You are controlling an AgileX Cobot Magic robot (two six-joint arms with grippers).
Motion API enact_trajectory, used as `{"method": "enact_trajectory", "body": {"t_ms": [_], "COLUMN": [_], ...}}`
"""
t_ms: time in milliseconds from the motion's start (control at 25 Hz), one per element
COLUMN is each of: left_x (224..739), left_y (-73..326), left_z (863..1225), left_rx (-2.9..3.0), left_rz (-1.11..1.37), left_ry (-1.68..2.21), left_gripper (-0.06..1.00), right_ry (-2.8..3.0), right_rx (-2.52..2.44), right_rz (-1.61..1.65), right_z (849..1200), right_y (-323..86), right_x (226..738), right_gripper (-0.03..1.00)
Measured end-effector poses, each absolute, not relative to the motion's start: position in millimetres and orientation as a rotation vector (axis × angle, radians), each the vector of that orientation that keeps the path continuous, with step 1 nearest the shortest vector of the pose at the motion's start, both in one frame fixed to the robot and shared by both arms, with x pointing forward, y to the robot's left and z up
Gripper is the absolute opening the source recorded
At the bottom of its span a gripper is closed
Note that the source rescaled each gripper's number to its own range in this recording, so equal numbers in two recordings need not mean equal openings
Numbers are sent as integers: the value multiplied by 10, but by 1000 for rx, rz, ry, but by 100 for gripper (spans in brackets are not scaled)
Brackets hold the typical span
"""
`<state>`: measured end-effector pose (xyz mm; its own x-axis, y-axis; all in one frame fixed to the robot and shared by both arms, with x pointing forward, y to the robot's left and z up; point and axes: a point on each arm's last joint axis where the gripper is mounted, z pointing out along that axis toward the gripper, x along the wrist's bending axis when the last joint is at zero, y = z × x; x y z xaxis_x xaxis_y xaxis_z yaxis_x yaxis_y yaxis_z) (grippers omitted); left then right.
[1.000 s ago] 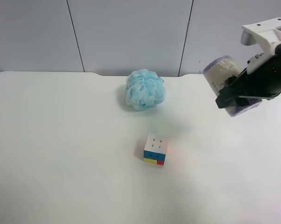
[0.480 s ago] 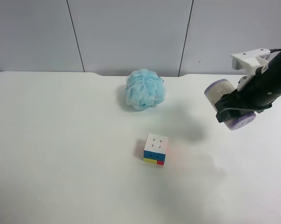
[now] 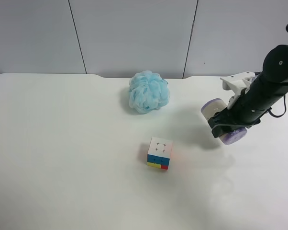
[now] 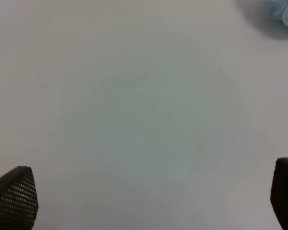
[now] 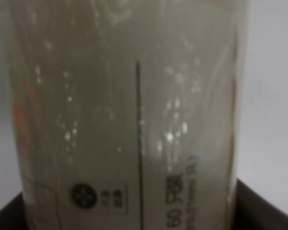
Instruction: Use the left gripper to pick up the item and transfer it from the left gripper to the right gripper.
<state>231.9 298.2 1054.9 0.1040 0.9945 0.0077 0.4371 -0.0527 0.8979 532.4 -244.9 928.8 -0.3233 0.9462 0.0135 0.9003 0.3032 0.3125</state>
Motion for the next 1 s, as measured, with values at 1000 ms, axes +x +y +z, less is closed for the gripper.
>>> {"method": "enact_trajectory", "body": {"t_ms": [1000], "left_x": [2319], "left_y": [2982], "left_z": [10549], "left_rx": [1605], "left_rz": [906], "left_ry": [1439], "left_gripper": [99], "right_ry": [2434], "right_rx": [1779], "right_rz": [354], "right_z": [8980], "right_y": [-2421], "right_x": [5371], "right_gripper": [21]}}
